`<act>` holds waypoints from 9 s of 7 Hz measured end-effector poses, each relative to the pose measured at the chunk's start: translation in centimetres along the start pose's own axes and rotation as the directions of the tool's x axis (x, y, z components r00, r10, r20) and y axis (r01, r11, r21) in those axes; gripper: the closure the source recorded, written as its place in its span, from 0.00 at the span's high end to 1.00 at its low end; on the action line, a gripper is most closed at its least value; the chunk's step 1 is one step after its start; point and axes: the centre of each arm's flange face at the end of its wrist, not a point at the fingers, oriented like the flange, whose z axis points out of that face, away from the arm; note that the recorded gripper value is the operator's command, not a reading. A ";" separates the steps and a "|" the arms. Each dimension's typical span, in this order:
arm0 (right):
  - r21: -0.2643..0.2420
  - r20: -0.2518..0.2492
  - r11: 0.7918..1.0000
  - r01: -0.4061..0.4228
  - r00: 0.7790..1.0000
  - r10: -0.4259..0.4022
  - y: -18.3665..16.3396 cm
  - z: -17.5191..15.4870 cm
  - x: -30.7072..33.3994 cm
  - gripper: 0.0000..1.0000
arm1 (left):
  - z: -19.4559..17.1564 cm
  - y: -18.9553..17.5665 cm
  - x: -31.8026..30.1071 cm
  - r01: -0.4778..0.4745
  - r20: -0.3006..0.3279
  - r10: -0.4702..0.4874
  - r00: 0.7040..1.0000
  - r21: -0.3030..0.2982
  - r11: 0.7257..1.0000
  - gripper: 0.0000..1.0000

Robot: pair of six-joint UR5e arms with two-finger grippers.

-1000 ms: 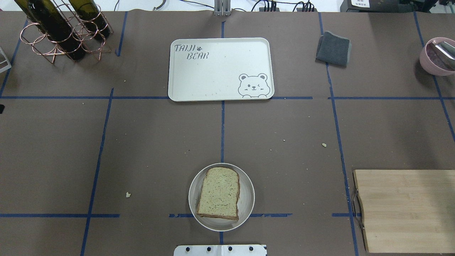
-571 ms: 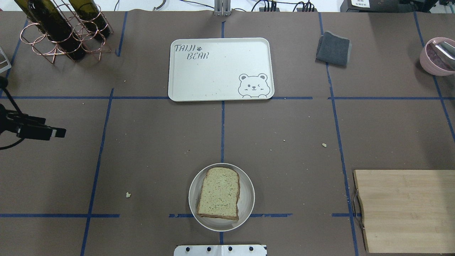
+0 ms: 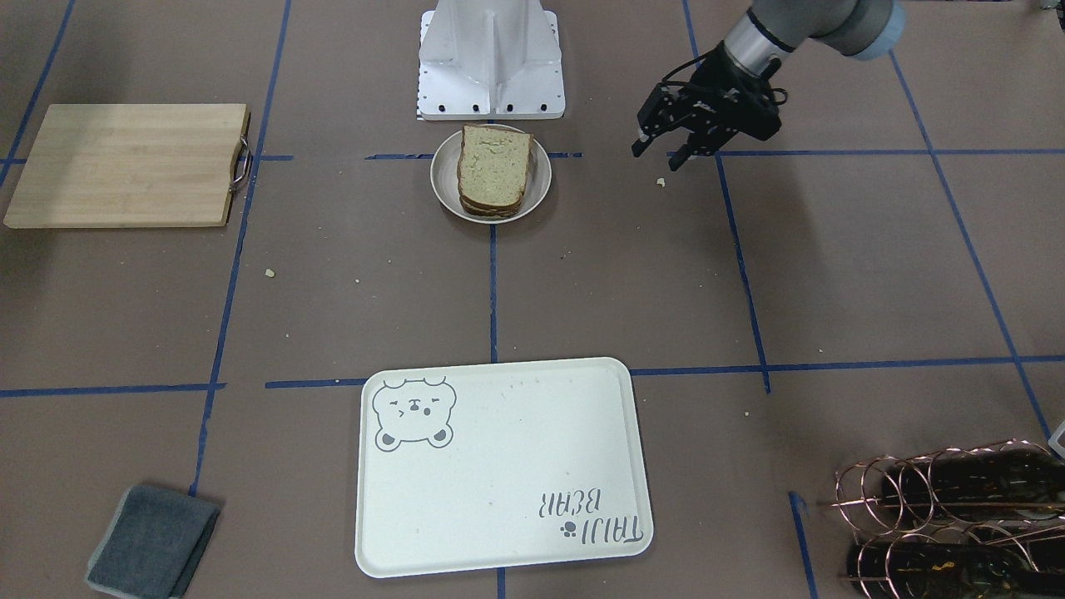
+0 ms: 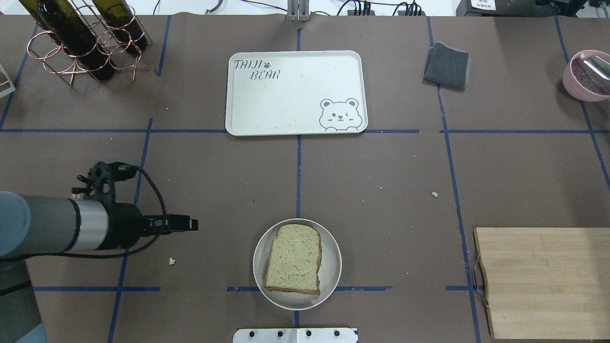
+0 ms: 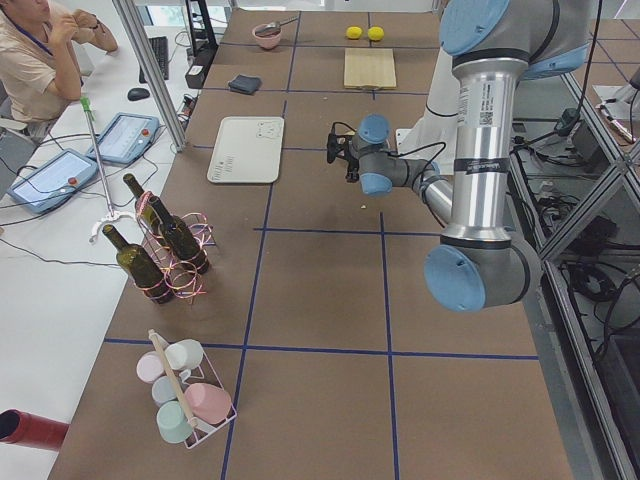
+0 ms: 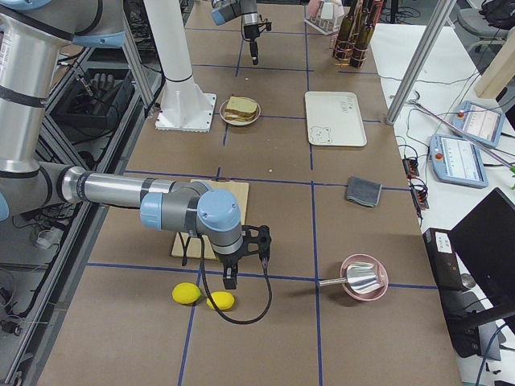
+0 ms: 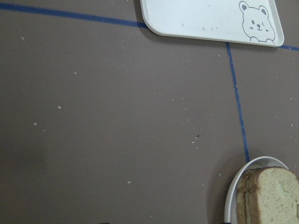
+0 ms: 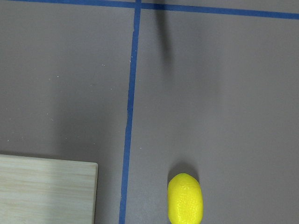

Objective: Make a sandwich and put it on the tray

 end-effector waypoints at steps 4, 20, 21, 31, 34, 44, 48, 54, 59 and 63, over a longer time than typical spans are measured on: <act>-0.004 -0.003 1.000 0.001 1.000 -0.001 0.1 0.2 0.2 1.00 | 9.9 3.3 4.8 0.055 0.028 -0.055 0.998 0.003 0.998 0.53; -0.029 -0.005 0.999 -0.022 1.000 0.022 0.7 1.3 1.2 1.00 | 8.4 -11.9 11.0 -0.060 0.089 0.052 0.995 0.088 0.994 0.00; -0.029 -0.005 0.999 -0.022 1.000 0.022 0.8 1.3 1.2 1.00 | 9.2 -17.0 12.4 -0.083 0.117 0.070 0.991 0.108 0.991 0.00; -0.020 -0.007 1.000 -0.013 1.000 0.013 0.9 1.4 1.3 1.00 | 15.0 -34.0 10.4 -0.319 0.255 0.279 0.926 0.132 0.939 1.00; -0.019 -0.007 1.000 -0.022 1.000 0.022 0.9 1.3 1.2 1.00 | 5.5 -32.4 5.7 -0.411 0.281 0.374 0.884 0.080 0.908 1.00; -0.024 -0.008 1.000 -0.020 1.000 0.020 1.2 1.5 1.4 1.00 | -29.4 -23.4 -35.3 -0.326 0.412 0.415 0.811 -0.270 0.906 1.00; -0.025 -0.006 1.000 -0.019 1.000 0.019 1.3 1.5 1.4 1.00 | -34.8 -18.4 -42.7 -0.207 0.451 0.300 0.840 -0.245 0.947 1.00; -0.024 -0.005 1.000 -0.019 1.000 0.018 1.4 1.5 1.3 1.00 | -36.4 -18.0 -42.8 -0.214 0.463 0.290 0.838 -0.211 0.954 1.00; -0.017 -0.006 1.000 -0.018 1.000 0.018 1.2 1.4 1.2 1.00 | -36.3 -18.1 -42.8 -0.213 0.461 0.289 0.839 -0.210 0.954 1.00; -0.017 -0.006 1.000 -0.021 1.000 0.021 1.2 1.4 1.2 1.00 | -36.3 -18.1 -42.7 -0.215 0.460 0.290 0.839 -0.210 0.954 1.00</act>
